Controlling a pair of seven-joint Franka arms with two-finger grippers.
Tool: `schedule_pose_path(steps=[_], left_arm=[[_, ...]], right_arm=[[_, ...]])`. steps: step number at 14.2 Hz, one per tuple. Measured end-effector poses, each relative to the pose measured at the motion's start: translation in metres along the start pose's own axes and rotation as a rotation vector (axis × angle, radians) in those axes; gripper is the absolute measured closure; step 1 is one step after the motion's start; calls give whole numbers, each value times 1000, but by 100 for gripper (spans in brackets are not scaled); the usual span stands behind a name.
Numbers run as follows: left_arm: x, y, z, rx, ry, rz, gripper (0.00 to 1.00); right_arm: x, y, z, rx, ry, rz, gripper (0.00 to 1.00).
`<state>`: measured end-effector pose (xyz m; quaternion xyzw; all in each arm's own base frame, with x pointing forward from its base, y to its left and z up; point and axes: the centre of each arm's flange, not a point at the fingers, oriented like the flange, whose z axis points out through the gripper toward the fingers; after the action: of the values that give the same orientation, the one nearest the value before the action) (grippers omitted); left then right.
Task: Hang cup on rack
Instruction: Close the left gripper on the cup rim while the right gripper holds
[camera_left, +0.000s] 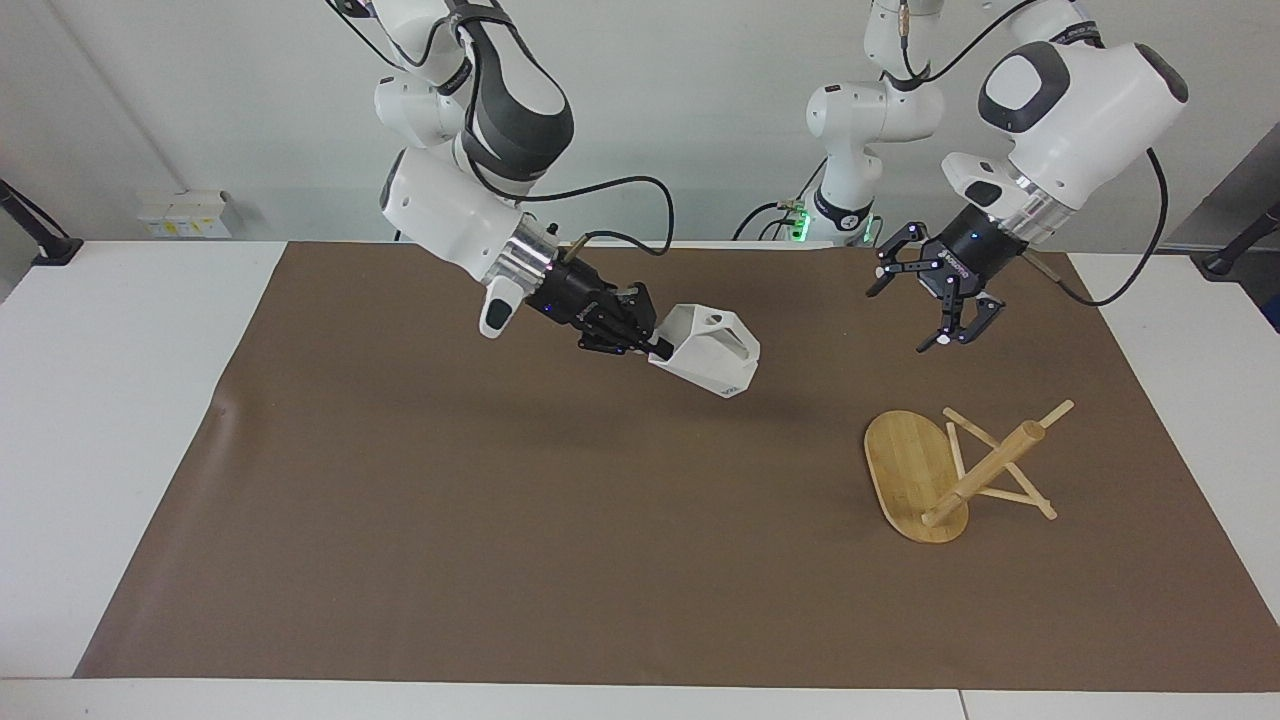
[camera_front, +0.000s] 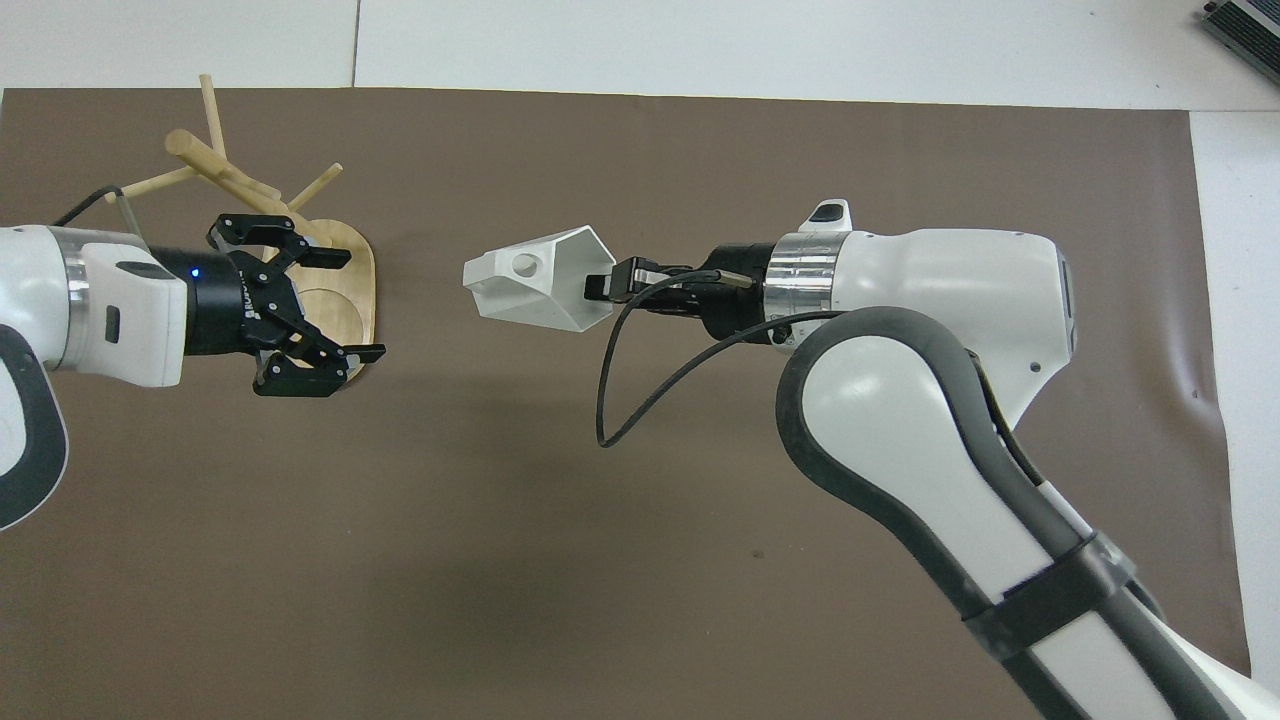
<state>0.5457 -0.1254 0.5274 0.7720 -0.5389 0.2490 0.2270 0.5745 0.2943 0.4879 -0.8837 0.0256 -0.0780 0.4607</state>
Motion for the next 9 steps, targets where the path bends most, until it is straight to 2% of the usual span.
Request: schedule_pose_path(steps=[2, 5, 9], left_arm=[[-8, -9, 17, -2, 27, 52, 0], [2, -7, 38, 15, 30, 113, 0], [16, 3, 49, 17, 31, 193, 0]], right_arm=[[-6, -5, 7, -27, -20, -52, 96], [-18, -15, 19, -85, -56, -144, 96], [-26, -22, 27, -89, -75, -170, 96]])
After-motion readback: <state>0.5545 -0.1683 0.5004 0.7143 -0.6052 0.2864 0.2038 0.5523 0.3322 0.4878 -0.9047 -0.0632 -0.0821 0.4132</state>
